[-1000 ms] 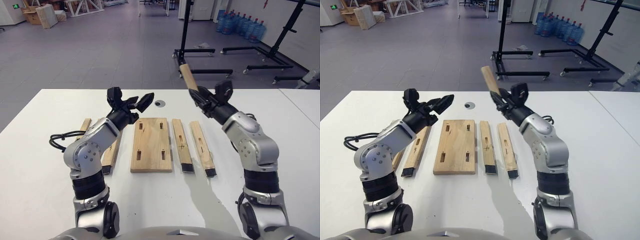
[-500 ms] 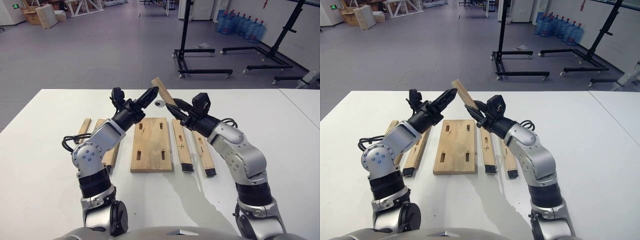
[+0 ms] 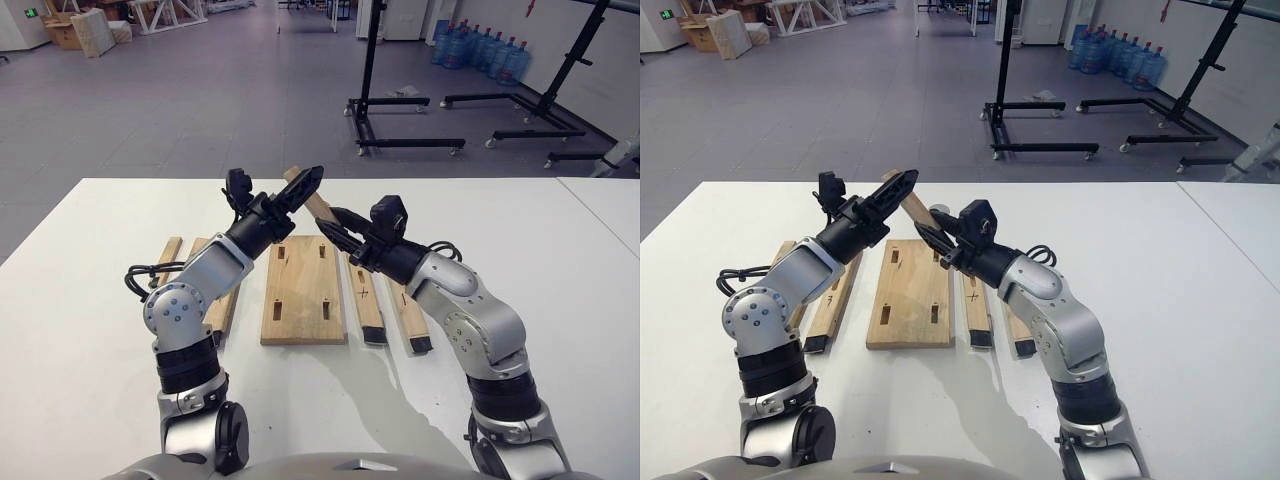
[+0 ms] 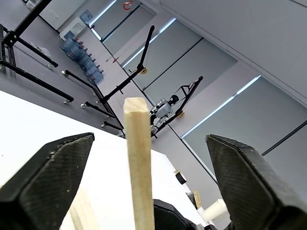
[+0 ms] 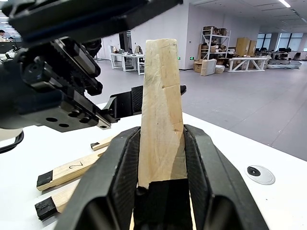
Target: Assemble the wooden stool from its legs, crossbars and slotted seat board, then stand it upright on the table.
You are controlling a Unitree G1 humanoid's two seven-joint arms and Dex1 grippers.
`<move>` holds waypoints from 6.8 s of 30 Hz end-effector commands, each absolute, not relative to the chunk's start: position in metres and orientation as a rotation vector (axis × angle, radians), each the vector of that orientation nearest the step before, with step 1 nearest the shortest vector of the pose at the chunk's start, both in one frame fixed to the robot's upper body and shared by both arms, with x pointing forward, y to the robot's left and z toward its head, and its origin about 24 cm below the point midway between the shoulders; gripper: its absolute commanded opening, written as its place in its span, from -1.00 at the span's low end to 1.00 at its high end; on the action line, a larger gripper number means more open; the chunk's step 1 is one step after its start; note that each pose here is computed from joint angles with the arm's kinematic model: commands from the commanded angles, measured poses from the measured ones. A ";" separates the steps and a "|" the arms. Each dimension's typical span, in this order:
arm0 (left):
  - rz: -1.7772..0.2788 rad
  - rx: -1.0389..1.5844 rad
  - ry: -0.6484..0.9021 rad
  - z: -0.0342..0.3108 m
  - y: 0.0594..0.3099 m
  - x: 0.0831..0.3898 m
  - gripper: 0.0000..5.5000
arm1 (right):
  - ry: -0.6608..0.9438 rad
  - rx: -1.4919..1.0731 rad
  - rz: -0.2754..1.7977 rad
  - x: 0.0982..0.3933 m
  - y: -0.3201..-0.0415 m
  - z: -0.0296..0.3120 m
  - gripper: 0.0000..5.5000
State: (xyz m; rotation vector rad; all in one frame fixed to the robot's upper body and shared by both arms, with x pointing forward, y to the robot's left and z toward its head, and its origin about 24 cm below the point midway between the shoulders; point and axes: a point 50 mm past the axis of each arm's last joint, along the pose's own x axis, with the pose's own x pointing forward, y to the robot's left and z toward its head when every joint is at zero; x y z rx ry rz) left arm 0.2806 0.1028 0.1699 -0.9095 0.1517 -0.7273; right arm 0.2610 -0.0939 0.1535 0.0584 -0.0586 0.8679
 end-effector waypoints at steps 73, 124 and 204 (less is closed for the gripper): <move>0.010 -0.316 0.040 0.081 0.280 0.267 -0.86 | 0.122 0.288 0.722 0.278 -0.141 0.135 0.18; 0.029 -0.059 0.126 0.040 0.266 0.249 -0.86 | 0.125 0.272 0.748 0.278 -0.134 0.135 0.18; 0.053 0.115 -0.149 0.154 0.256 0.313 -0.02 | 0.105 0.299 0.738 0.281 -0.130 0.137 0.18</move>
